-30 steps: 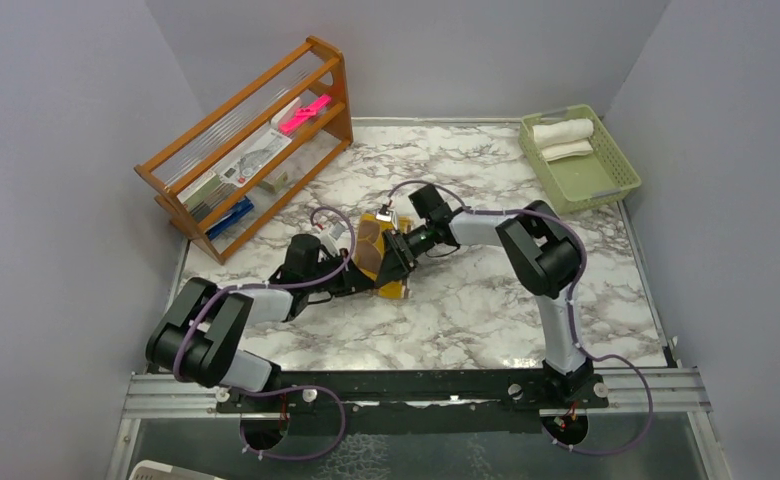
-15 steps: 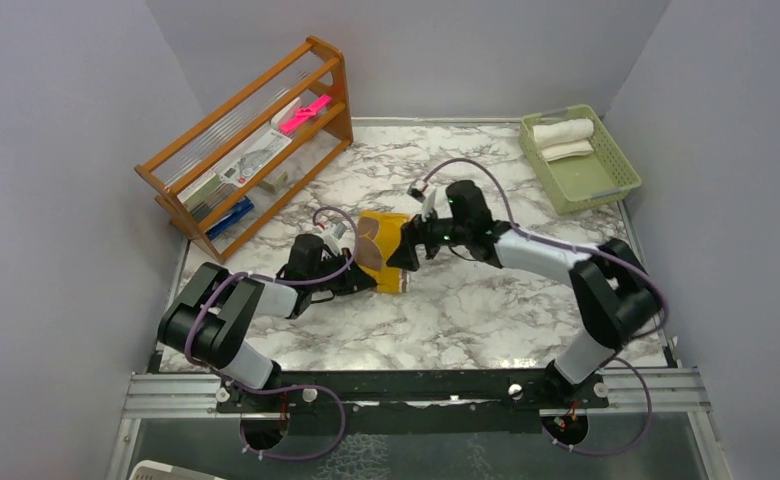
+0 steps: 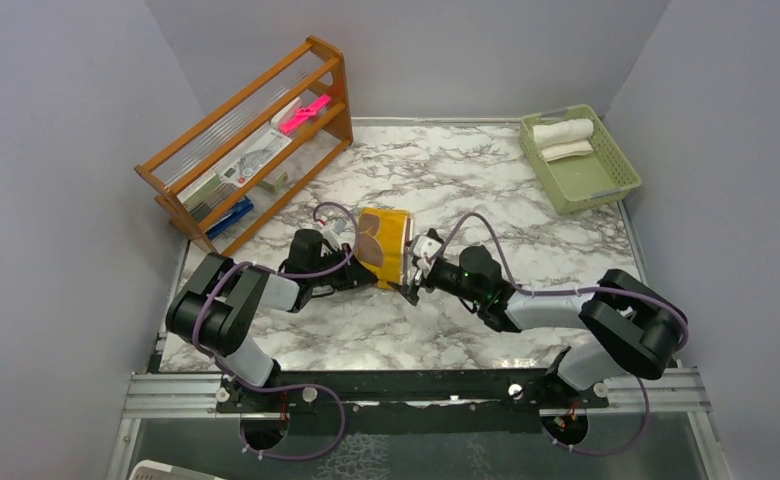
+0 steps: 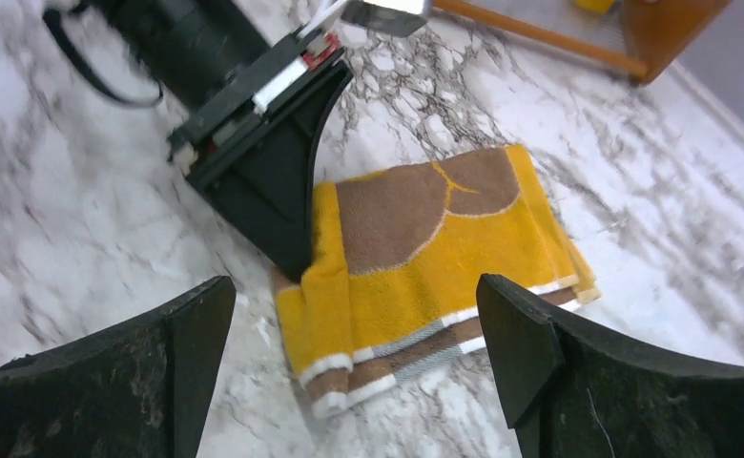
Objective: Roll the towels
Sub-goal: Roll the towel at the center of the board.
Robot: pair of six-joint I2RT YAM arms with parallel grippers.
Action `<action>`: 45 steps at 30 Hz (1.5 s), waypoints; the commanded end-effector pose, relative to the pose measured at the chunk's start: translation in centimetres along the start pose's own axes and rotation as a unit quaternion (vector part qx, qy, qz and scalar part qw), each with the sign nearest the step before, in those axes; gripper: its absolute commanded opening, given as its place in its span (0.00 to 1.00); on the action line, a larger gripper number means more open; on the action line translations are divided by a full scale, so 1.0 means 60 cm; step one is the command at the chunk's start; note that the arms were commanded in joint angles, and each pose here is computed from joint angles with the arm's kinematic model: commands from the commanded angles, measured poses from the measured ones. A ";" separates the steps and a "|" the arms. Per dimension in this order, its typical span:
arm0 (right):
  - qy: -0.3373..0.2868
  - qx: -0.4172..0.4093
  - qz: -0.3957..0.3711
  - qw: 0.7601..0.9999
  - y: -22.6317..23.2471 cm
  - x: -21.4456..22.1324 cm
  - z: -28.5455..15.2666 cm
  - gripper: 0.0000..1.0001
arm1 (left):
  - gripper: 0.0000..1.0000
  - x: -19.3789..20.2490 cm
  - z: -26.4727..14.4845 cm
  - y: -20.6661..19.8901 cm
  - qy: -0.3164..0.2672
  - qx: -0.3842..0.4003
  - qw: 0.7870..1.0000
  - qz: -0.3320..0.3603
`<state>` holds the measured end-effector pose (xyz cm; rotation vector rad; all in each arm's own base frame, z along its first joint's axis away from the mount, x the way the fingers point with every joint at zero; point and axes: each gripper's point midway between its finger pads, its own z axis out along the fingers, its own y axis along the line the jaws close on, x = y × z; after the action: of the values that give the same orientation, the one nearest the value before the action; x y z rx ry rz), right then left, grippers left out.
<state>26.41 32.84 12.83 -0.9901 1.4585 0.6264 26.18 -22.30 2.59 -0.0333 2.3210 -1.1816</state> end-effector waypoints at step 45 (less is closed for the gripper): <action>0.268 -0.204 -0.354 0.872 0.072 0.260 0.022 0.07 | 0.00 -0.055 -0.019 -0.010 0.001 0.049 0.998 -0.037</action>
<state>27.37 36.48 2.50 -1.8563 1.0931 0.0374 27.39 -21.12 3.06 -0.1147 2.3446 -1.3248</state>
